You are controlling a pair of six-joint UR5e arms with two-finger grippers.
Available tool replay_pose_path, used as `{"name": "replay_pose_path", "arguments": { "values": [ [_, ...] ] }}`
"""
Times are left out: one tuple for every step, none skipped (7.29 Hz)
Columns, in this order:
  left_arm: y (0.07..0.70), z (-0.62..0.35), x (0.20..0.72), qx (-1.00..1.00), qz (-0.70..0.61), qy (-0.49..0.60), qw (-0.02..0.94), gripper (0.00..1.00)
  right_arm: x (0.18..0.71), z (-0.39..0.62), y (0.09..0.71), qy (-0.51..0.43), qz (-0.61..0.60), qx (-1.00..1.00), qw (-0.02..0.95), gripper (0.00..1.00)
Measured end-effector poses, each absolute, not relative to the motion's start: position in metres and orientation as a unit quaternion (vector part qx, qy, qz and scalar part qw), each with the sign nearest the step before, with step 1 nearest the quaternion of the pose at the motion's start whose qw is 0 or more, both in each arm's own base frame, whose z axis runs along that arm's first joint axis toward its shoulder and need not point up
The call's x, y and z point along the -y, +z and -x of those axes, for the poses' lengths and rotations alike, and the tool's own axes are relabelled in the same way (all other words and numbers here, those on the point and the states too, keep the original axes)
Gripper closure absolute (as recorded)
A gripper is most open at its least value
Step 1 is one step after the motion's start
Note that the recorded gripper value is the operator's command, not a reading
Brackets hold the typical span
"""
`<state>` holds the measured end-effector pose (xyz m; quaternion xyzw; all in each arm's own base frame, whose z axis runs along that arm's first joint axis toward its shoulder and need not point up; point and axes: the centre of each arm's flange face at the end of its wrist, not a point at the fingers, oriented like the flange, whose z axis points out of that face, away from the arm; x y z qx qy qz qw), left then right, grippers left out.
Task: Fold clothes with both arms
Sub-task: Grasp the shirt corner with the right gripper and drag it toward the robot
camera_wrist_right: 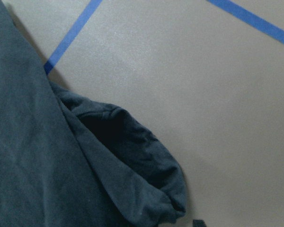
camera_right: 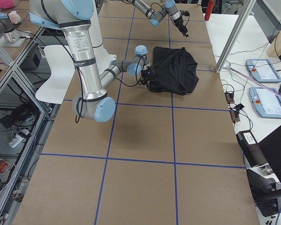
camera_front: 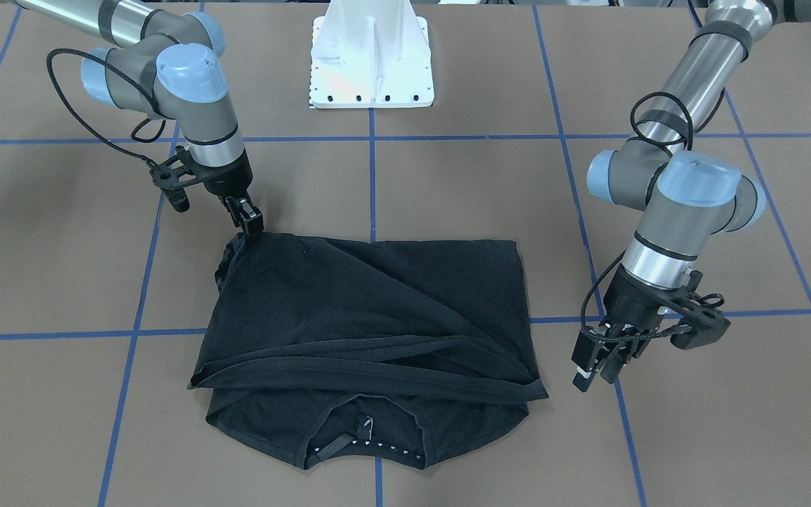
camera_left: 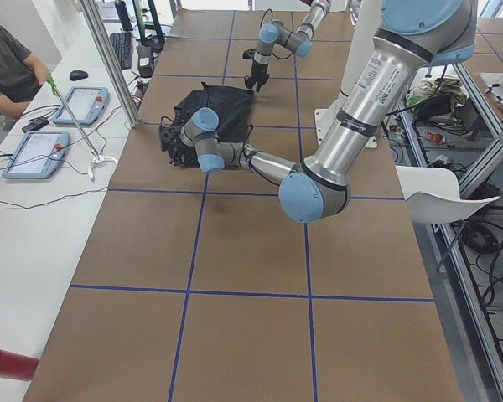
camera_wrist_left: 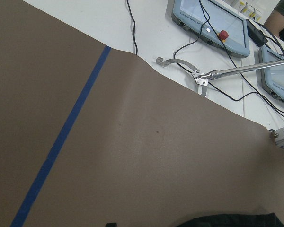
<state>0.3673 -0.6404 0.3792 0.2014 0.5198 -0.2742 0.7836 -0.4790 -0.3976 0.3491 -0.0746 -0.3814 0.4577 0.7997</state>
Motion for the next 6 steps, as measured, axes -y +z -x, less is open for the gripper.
{"name": "replay_pose_path", "arguments": {
  "values": [
    [0.379,-0.367,0.640,-0.520,-0.201,-0.274,0.784,0.35,0.397,0.479,0.349,0.456,0.076,0.382,0.800,1.00],
    [0.379,-0.367,0.640,-0.520,-0.202,-0.274,0.784,0.35,0.397,0.477,0.346,0.454,0.076,0.385,0.800,1.00],
    [0.379,-0.367,0.640,-0.520,-0.202,-0.274,0.784,0.35,0.395,0.469,0.342,0.451,0.080,0.391,0.798,1.00],
    [0.379,-0.367,0.640,-0.520,-0.201,-0.274,0.784,0.35,0.389,0.454,0.339,0.447,0.088,0.396,0.797,1.00],
    [0.379,-0.367,0.640,-0.520,-0.201,-0.274,0.784,0.35,0.377,0.431,0.340,0.444,0.098,0.400,0.796,1.00],
    [0.379,-0.367,0.640,-0.520,-0.200,-0.274,0.784,0.35,0.362,0.404,0.338,0.443,0.107,0.405,0.792,1.00]
  ]
}}
